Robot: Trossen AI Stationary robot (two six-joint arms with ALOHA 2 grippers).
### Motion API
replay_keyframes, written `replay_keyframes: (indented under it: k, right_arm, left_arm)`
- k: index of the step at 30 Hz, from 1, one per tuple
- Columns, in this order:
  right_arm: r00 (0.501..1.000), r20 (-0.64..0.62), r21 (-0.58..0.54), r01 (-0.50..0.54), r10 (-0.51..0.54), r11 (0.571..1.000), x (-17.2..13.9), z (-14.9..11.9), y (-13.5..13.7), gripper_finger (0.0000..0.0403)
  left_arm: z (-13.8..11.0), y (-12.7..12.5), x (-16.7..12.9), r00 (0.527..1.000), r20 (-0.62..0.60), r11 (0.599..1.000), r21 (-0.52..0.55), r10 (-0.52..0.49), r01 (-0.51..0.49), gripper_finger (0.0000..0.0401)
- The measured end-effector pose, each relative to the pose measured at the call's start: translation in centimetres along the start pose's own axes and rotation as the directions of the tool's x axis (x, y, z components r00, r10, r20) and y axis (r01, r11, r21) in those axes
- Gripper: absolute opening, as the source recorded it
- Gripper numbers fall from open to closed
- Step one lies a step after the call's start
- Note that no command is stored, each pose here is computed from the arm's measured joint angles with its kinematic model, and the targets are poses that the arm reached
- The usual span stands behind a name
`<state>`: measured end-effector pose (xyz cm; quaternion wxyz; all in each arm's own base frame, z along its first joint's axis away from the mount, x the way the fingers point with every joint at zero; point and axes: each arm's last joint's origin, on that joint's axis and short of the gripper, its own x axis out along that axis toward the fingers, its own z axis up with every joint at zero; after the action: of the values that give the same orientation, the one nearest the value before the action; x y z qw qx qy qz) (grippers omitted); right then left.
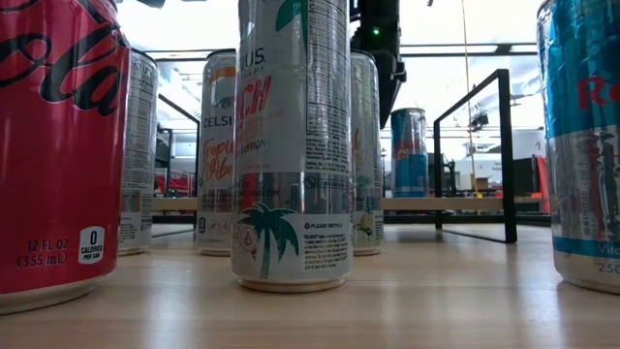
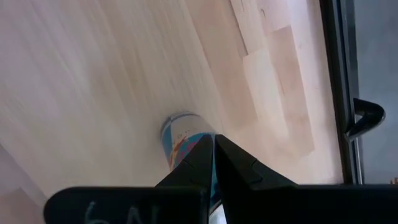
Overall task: Place canned beverage on shelf
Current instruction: Put the top left blue soda can on the shelf
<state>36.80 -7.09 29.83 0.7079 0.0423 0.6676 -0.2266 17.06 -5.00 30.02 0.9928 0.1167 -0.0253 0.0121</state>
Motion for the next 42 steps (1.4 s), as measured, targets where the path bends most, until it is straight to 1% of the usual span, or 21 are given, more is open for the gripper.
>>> replay_keyframes:
  k: [5,9,13,15,21,23,26,38,42]
  right_arm:
    - [1.000,0.001,-0.005,0.000,0.000,1.000,-0.2,-0.1,0.1,0.0009]
    - [0.999,0.039,0.002,-0.013,0.013,1.000,-1.1,-0.1,0.5,0.0009]
    - [0.991,0.027,0.010,-0.129,0.129,0.992,-1.8,-0.3,1.0,0.0009]
    - [0.989,0.012,0.031,-0.148,0.148,0.988,-1.8,-0.4,1.1,0.0009]
    - [0.989,-0.079,0.061,-0.117,0.121,0.991,-0.7,-1.1,1.1,0.0009]
    - [0.991,-0.094,0.059,-0.089,0.094,0.994,-0.4,-1.3,1.1,0.0009]
    - [0.994,-0.092,0.056,-0.049,0.054,0.997,-0.2,-1.3,1.0,0.0009]
    - [0.996,-0.088,0.075,-0.022,0.029,0.997,-0.1,-1.3,0.8,0.0009]
    - [0.996,-0.085,0.072,0.001,0.005,0.997,-0.1,-1.3,0.7,0.0009]
  left_arm:
    - [0.0,0.0,0.0,1.000,0.000,1.000,0.000,0.000,0.000,0.0000]
    - [0.0,0.0,0.0,1.000,0.000,1.000,0.000,0.000,0.000,0.0000]
    - [0.0,0.0,0.0,1.000,0.000,1.000,0.000,0.000,0.000,0.0000]
    - [0.0,0.0,0.0,1.000,0.000,1.000,0.000,0.000,0.000,0.0000]
    - [0.0,0.0,0.0,1.000,0.000,1.000,0.000,0.000,0.000,0.0000]
    - [0.0,0.0,0.0,1.000,0.000,1.000,0.000,0.000,0.000,0.0000]
    - [0.0,0.0,0.0,1.000,0.000,1.000,0.000,0.000,0.000,0.0000]
    - [0.0,0.0,0.0,1.000,0.000,1.000,0.000,0.000,0.000,0.0000]
    - [0.0,0.0,0.0,1.000,0.000,1.000,0.000,0.000,0.000,0.0000]
